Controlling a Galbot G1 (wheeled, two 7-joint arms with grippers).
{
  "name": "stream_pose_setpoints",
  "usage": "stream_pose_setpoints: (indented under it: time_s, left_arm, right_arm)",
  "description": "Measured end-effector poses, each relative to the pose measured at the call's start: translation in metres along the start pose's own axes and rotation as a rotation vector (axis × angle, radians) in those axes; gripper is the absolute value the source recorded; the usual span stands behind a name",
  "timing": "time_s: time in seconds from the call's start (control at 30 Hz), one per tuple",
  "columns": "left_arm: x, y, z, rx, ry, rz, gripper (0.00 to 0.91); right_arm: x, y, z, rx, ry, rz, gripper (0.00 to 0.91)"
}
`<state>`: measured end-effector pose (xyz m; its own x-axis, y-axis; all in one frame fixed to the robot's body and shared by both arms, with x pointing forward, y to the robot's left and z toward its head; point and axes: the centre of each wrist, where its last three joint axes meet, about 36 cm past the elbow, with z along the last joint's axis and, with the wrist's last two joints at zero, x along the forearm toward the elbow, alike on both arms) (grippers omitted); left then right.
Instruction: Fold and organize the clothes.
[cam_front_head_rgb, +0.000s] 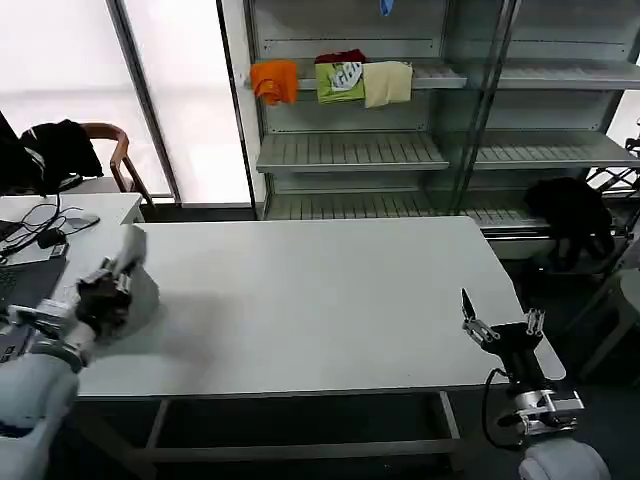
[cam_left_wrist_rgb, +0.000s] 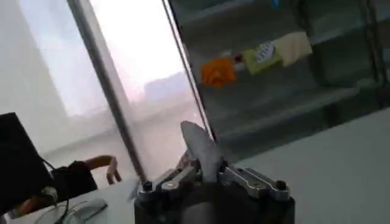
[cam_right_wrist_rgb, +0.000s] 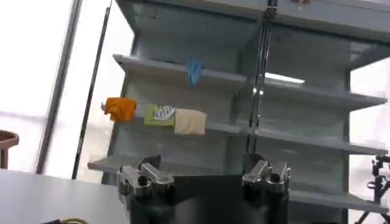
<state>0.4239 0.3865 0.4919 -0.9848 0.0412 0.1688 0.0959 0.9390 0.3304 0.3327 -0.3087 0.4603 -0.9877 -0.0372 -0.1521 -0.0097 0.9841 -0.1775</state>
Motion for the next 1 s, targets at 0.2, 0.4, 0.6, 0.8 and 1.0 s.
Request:
stream_pose_setpoints:
  time_s: [0.2,0.4,0.6,0.8,1.0]
  left_arm:
    - [-0.01,-0.087,0.03,0.009,0.021,0.125,0.383]
    - [-0.015,-0.155,0.032,0.021,0.007,0.179,0.907]
    - [-0.016,-0.207,0.017,-0.033,-0.029,0.143,0.907]
    - [-0.009,-0.243,-0.021,-0.065,-0.13,0.077,0.907]
    - [0.005,-0.242,-0.061,-0.021,-0.224,0.035,0.907]
  right_arm:
    - [0.002,-0.001,0.001,0.001,0.001,0.002,0.907]
    - [0.002,-0.001,0.003,-0.002,0.001,0.004,0.907]
    - [0.001,0.001,0.004,-0.005,0.0,0.001,0.907]
    - [-0.004,0.007,0.005,-0.011,0.006,-0.007,0.907]
    - [-0.018,0.024,0.005,-0.044,0.022,-0.031,0.907]
